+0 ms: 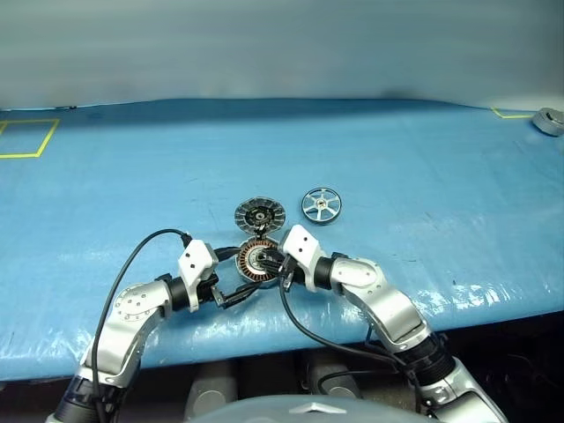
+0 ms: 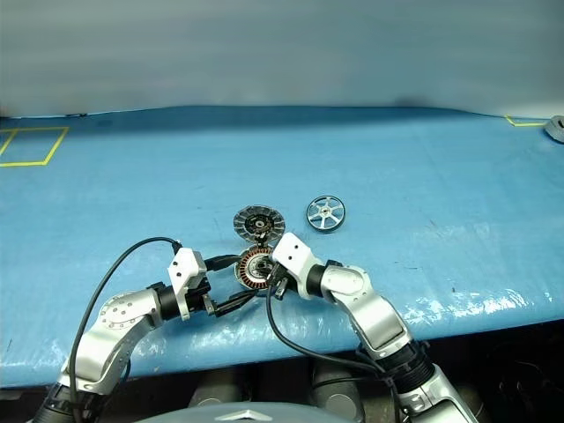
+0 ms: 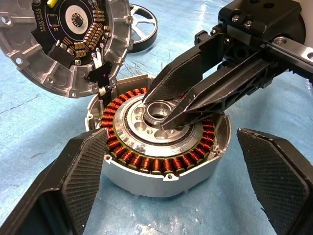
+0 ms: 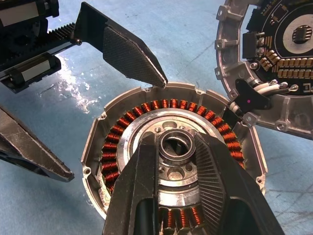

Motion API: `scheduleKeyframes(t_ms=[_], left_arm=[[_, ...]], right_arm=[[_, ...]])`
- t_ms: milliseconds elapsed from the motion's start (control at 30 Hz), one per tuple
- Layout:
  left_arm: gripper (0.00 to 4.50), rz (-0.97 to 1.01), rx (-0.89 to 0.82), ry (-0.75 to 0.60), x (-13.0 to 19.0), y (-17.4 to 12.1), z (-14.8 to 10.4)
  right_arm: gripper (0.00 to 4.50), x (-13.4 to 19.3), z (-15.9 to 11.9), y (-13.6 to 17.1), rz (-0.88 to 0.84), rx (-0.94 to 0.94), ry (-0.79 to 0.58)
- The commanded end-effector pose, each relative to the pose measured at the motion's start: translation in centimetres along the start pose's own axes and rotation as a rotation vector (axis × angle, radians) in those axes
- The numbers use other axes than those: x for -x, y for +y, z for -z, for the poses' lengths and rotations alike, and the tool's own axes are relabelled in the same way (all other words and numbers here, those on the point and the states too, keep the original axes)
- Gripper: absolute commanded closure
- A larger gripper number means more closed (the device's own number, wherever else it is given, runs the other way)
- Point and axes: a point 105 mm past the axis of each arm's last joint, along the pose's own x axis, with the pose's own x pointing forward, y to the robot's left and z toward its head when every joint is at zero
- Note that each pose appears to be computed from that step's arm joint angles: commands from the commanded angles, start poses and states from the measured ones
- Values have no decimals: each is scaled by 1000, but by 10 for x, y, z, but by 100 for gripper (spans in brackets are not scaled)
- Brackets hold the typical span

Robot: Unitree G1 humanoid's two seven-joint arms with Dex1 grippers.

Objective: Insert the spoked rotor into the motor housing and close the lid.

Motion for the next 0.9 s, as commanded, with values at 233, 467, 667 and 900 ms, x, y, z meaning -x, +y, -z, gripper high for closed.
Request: scheduleKeyframes(t_ms=[233,467,667,900], left_arm=[[0,-1,-52,-15,-1,3,-8],[0,-3,-55,-10,0,4,-7],[0,-4,-54,-10,0,3,-6],[0,-7,-56,-14,-1,4,-7]], right_arm=[[376,-3,-5,2,-5,11,-25],[376,-2,-2,0,4,6,-15],[376,-2,1,4,-16,15,-3],[376,-3,2,6,-27,30,3]])
